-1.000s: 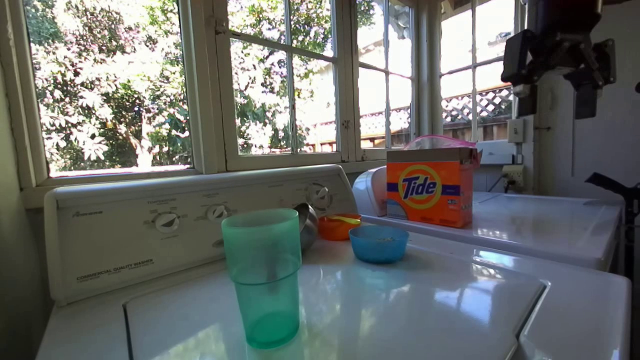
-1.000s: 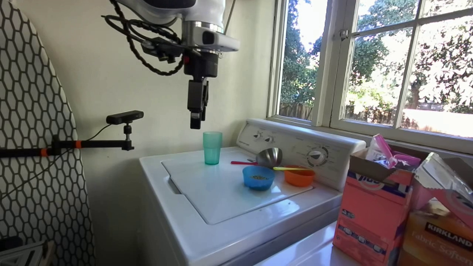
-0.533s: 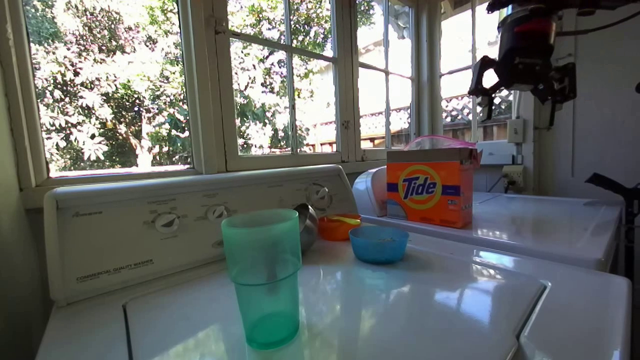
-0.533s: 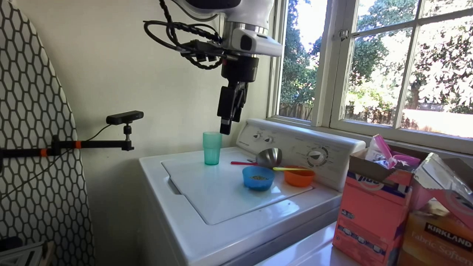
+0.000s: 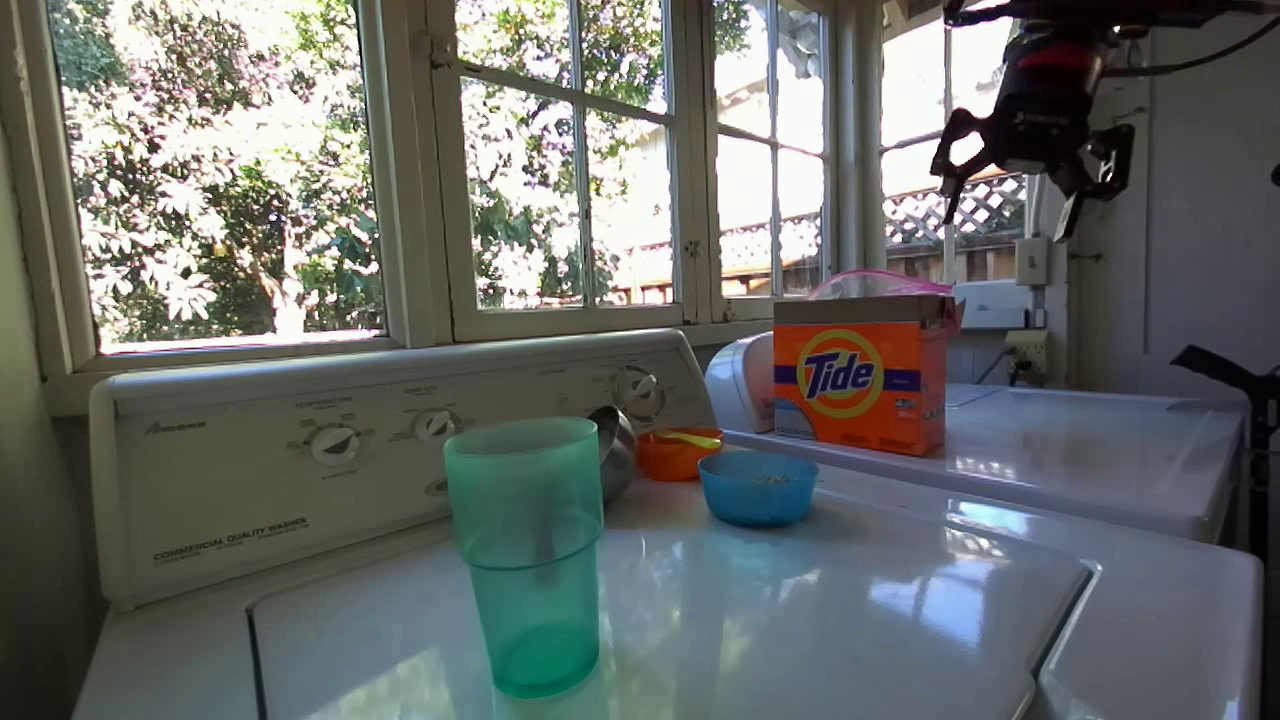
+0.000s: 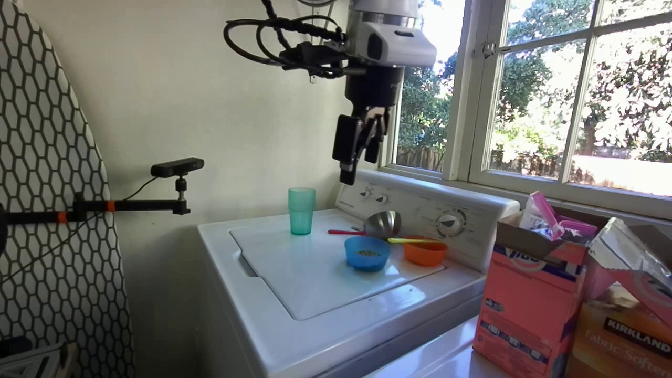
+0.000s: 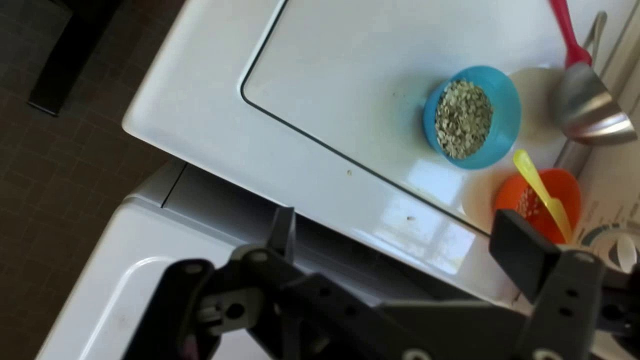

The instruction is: Close the orange box

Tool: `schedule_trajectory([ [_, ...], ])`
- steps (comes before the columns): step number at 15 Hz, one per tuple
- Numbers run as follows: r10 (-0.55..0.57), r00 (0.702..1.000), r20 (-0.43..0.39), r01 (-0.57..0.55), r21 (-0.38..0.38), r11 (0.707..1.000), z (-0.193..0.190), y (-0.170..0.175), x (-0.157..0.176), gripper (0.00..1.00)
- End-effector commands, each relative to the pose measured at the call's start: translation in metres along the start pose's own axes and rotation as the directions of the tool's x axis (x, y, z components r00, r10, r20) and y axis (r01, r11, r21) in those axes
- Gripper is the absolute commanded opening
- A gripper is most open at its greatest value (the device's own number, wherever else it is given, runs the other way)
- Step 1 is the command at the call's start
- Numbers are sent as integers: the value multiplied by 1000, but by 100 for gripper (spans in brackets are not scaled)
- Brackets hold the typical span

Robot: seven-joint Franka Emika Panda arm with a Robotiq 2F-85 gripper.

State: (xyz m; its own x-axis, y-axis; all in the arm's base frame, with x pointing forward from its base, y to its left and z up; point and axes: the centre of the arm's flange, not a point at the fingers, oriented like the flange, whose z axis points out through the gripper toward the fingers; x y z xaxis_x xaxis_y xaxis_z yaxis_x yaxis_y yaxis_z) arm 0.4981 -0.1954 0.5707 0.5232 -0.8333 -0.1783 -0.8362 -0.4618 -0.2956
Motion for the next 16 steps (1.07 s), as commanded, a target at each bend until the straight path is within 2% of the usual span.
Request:
schedule_trajectory([
  [1, 171, 985, 8, -171, 100, 980, -13, 11, 67, 100],
  [4, 306, 952, 1, -301, 178, 937, -20, 33, 106, 100],
  [7, 437, 899, -20, -418, 255, 872, -23, 40, 136, 100],
  [11, 592, 805, -38, -542, 357, 761, -26, 48, 156, 100],
  [14, 701, 712, -50, -622, 420, 661, -31, 52, 163, 100],
  [15, 634, 771, -65, -568, 381, 730, -30, 54, 159, 100],
  [16, 658, 750, -64, -587, 394, 707, -32, 55, 161, 100],
])
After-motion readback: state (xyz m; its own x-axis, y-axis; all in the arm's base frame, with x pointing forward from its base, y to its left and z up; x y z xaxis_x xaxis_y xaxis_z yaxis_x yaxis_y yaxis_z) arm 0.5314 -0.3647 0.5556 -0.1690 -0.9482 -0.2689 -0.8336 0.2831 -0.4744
